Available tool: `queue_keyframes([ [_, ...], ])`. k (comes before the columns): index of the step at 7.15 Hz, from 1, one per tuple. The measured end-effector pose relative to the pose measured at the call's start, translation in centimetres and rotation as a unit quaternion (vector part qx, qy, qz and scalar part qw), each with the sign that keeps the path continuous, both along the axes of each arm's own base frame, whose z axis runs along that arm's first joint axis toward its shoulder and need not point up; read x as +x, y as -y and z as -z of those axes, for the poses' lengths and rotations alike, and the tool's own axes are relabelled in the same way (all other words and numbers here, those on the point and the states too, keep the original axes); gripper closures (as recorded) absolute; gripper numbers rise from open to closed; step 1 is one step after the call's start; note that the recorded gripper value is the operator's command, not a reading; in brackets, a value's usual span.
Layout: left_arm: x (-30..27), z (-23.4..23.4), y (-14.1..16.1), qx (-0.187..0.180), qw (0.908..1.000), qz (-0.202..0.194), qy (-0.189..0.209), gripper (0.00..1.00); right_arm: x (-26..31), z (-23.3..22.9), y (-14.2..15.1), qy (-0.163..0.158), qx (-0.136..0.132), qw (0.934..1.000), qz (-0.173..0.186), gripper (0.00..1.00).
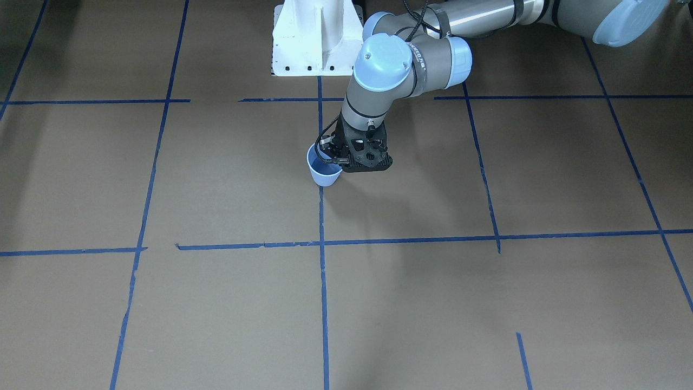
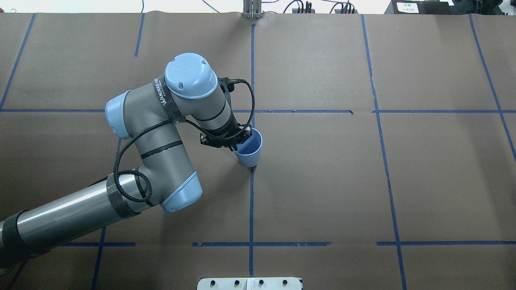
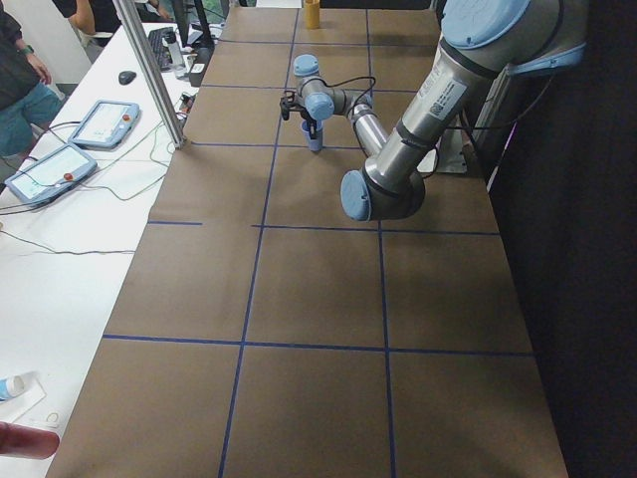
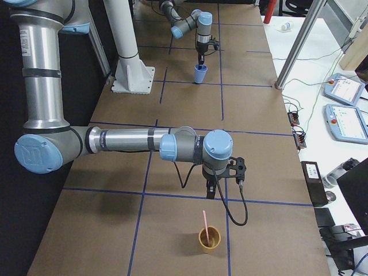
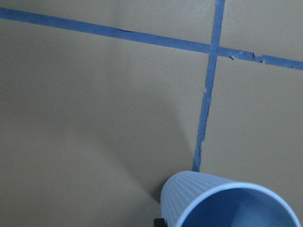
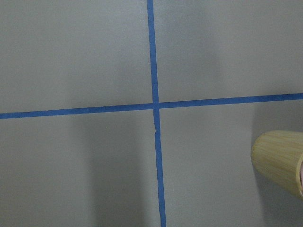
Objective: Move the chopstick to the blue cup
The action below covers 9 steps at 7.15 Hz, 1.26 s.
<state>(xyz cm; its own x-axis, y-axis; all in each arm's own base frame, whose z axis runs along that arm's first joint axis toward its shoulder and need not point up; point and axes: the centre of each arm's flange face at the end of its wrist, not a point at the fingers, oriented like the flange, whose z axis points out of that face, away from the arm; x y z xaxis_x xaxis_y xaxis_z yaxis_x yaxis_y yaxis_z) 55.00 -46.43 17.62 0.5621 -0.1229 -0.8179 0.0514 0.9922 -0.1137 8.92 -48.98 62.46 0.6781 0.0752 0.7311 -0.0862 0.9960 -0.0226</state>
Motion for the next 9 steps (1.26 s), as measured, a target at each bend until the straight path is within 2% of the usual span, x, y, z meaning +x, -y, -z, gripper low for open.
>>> queue_keyframes([
  [3, 0.1, 0.0, -0.3, 0.008, 0.9999, -0.002, -0.010, 0.00, 0.0, 0.1, 0.0, 0.000, 0.000, 1.0000, -0.001, 0.00],
  [5, -2.4, 0.9, 1.2, 0.014, 0.9996, 0.016, -0.018, 0.00, 0.1, -0.3, -0.3, 0.005, -0.004, 1.0000, -0.001, 0.00],
  [7, -8.5, 2.3, 3.4, 0.022, 0.9992, 0.033, -0.007, 0.00, 0.7, -1.3, -1.2, 0.010, -0.008, 0.9999, -0.008, 0.00],
  [9, -16.0, 2.5, 4.3, 0.034, 0.9991, 0.027, 0.004, 0.00, 2.8, -2.9, -1.6, 0.012, -0.004, 0.9995, -0.030, 0.00],
])
